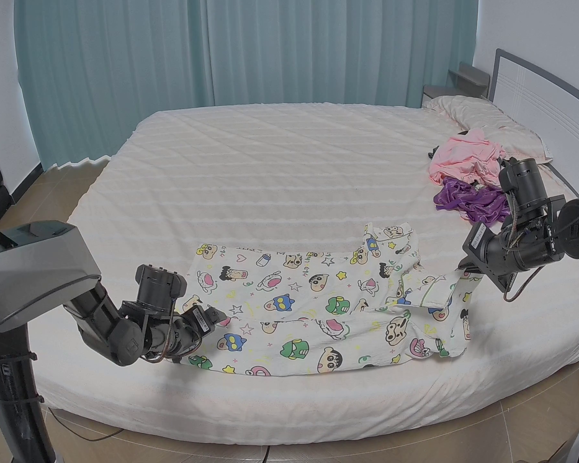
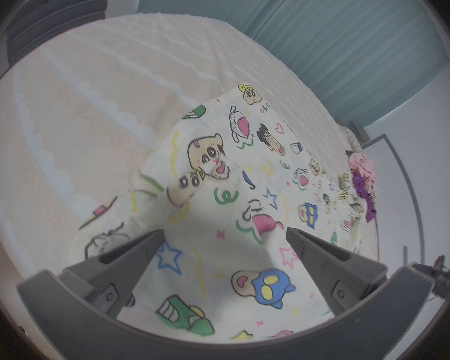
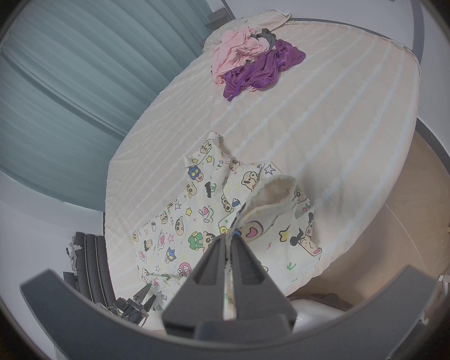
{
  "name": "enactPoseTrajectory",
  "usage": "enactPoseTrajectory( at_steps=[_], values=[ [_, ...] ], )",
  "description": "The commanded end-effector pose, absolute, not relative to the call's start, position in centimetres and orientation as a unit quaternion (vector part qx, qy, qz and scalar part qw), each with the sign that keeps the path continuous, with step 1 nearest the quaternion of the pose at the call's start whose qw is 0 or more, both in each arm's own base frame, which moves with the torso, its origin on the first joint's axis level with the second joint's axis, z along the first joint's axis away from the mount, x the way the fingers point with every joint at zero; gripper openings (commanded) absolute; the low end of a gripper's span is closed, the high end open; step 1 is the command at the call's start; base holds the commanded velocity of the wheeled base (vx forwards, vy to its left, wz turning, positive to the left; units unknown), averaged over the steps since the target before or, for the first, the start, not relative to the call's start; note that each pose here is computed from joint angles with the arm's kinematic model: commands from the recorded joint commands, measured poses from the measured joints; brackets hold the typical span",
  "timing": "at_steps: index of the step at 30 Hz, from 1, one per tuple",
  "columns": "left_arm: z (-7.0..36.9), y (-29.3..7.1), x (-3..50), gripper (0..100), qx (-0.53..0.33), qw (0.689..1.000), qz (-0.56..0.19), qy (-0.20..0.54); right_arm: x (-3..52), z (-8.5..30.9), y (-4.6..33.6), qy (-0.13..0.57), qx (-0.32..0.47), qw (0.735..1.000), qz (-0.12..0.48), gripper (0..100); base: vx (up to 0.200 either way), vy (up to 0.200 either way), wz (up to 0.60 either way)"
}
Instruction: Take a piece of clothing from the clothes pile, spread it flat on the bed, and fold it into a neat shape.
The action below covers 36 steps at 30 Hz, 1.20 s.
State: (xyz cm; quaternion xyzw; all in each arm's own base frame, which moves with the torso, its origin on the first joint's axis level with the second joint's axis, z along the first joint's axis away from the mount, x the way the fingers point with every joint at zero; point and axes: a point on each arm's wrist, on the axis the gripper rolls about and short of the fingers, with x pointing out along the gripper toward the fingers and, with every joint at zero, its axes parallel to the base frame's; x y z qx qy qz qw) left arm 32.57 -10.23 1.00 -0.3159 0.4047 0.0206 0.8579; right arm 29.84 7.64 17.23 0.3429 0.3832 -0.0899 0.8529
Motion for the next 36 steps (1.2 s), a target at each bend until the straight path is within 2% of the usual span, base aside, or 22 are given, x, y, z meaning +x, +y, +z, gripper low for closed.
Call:
enactPoseTrajectory(
  at_steps=[1, 13, 20, 27, 31, 32, 36],
  values=[
    [-1.4, -10.4, 34.1, 100, -0.298, 0.861, 0.046, 0.409, 30.2, 17.3, 7.7, 0.382, 0.343, 0.854, -0.089, 0, 0.0, 0.0, 0.0],
    [-2.5, -7.9, 35.6, 100, -0.31, 0.87, 0.083, 0.374, 30.5, 16.8, 7.6, 0.388, 0.329, 0.856, -0.089, 0, 0.0, 0.0, 0.0],
    [-2.2, -7.8, 34.9, 100, -0.309, 0.869, 0.083, 0.377, 30.6, 17.1, 7.9, 0.385, 0.33, 0.858, -0.083, 0, 0.0, 0.0, 0.0],
    [0.6, -8.2, 33.7, 100, -0.324, 0.871, 0.057, 0.365, 30.0, 15.9, 8.5, 0.408, 0.317, 0.852, -0.082, 0, 0.0, 0.0, 0.0],
    [0.7, -8.3, 33.6, 100, -0.325, 0.871, 0.054, 0.364, 29.9, 15.8, 8.6, 0.409, 0.316, 0.852, -0.082, 0, 0.0, 0.0, 0.0],
    [3.5, -8.7, 32.8, 100, -0.349, 0.873, 0.032, 0.34, 29.6, 15.3, 8.7, 0.42, 0.309, 0.849, -0.083, 0, 0.0, 0.0, 0.0],
    [5.5, -8.6, 32.0, 100, -0.362, 0.875, 0.021, 0.32, 29.3, 15.0, 8.6, 0.426, 0.305, 0.848, -0.086, 0, 0.0, 0.0, 0.0]
  ],
)
